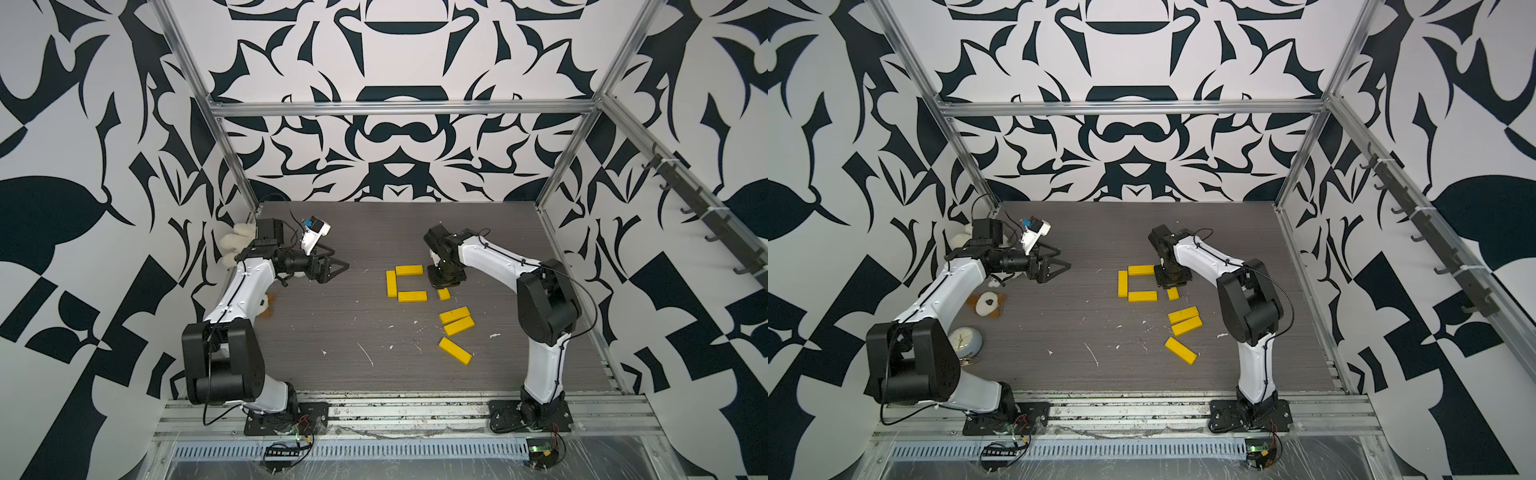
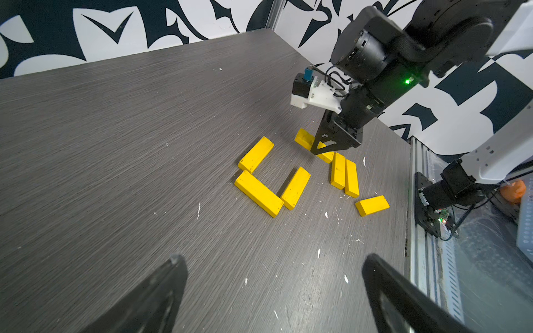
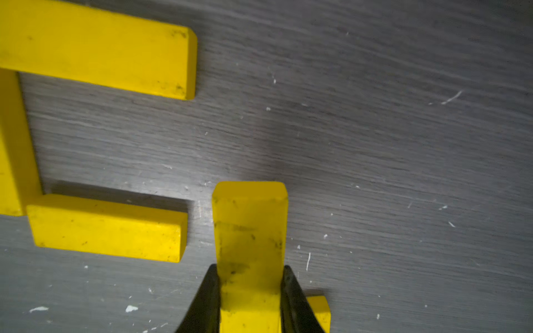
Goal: Assemble the number 8 with building blocks
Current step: Assemble the building block at the center of the board.
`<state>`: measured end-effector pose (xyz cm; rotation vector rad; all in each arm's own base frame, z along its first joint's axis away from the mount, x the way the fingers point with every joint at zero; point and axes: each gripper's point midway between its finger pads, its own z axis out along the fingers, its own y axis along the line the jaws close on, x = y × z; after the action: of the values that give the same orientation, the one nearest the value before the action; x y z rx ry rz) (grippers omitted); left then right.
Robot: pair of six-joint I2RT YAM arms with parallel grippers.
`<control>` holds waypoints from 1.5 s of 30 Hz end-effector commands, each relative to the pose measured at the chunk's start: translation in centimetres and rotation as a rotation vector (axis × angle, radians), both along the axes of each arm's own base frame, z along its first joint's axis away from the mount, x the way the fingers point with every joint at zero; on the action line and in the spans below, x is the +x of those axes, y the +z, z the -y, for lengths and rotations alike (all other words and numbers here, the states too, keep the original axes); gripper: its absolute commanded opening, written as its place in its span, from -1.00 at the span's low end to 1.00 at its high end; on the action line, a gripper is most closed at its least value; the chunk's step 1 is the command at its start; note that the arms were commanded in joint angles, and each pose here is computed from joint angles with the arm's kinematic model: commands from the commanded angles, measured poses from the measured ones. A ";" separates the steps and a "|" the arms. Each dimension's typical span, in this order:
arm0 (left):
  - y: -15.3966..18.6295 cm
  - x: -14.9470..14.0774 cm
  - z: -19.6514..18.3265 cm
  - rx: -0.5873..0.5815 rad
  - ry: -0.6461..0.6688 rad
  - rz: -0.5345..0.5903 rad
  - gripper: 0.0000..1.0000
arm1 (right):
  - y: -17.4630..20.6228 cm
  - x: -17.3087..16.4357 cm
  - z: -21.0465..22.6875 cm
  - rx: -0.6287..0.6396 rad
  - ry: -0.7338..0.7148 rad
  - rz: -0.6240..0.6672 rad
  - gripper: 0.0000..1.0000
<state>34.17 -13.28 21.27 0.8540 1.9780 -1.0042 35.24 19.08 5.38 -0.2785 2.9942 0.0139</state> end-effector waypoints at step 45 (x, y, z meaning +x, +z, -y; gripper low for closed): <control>1.7 -0.2 -0.9 -0.067 0.003 0.022 0.99 | -1.5 3.8 -3.0 0.063 -0.116 0.055 -0.72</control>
<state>34.30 -12.34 21.93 0.8142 1.9424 -1.0555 38.30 21.06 2.65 -0.1175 2.9751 0.0463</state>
